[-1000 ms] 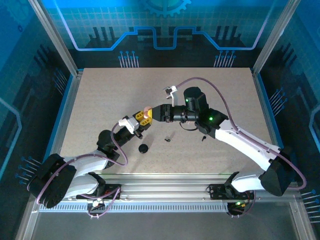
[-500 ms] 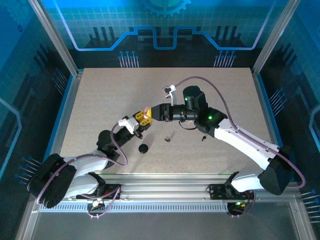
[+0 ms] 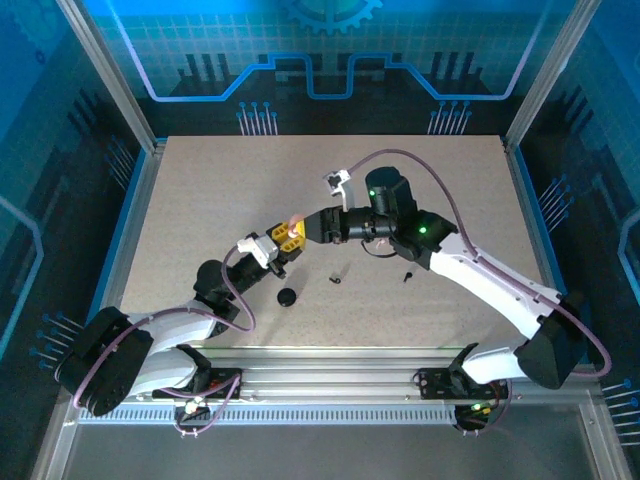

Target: Insert wireless bluetooth earbuds into charging case

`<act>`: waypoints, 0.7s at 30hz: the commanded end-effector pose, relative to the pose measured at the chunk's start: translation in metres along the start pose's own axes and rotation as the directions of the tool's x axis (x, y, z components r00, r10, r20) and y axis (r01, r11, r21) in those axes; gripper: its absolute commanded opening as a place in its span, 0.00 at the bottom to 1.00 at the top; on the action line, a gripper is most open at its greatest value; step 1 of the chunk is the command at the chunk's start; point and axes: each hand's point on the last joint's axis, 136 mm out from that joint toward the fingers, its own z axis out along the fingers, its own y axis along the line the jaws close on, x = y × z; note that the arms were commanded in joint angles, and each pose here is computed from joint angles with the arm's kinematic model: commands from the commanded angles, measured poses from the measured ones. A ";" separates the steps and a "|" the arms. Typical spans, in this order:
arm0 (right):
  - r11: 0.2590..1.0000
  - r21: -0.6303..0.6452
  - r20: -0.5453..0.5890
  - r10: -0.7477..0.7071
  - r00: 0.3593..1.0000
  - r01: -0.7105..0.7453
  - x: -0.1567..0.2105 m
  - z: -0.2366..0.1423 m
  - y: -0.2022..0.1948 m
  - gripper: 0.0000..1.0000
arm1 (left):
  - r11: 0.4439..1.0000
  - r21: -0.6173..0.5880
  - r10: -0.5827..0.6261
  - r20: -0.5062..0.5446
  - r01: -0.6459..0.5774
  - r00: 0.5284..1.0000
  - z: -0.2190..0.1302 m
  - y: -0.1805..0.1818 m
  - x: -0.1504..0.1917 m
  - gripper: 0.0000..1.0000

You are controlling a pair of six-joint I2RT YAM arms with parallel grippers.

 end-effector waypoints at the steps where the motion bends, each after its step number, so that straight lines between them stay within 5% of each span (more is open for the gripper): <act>1: 0.996 0.057 0.018 -0.065 0.998 0.064 -0.008 -0.028 0.005 0.41 | 0.999 0.029 0.013 0.031 -0.014 0.999 0.001 -0.006 -0.007 0.10; 11: 0.881 0.470 -0.070 0.101 0.992 -0.057 0.022 -0.094 -0.094 0.43 | 0.996 0.085 0.018 0.023 -0.020 1.000 -0.008 -0.019 -0.003 0.10; 15: 0.846 0.525 -0.106 0.172 0.979 -0.092 0.032 -0.096 -0.121 0.43 | 0.996 0.087 0.014 0.030 -0.016 0.999 -0.010 -0.020 -0.005 0.10; 21: 0.703 0.707 -0.168 0.270 0.948 -0.075 0.047 -0.105 -0.173 0.43 | 0.996 0.082 0.024 0.029 -0.027 0.999 -0.013 -0.020 -0.005 0.10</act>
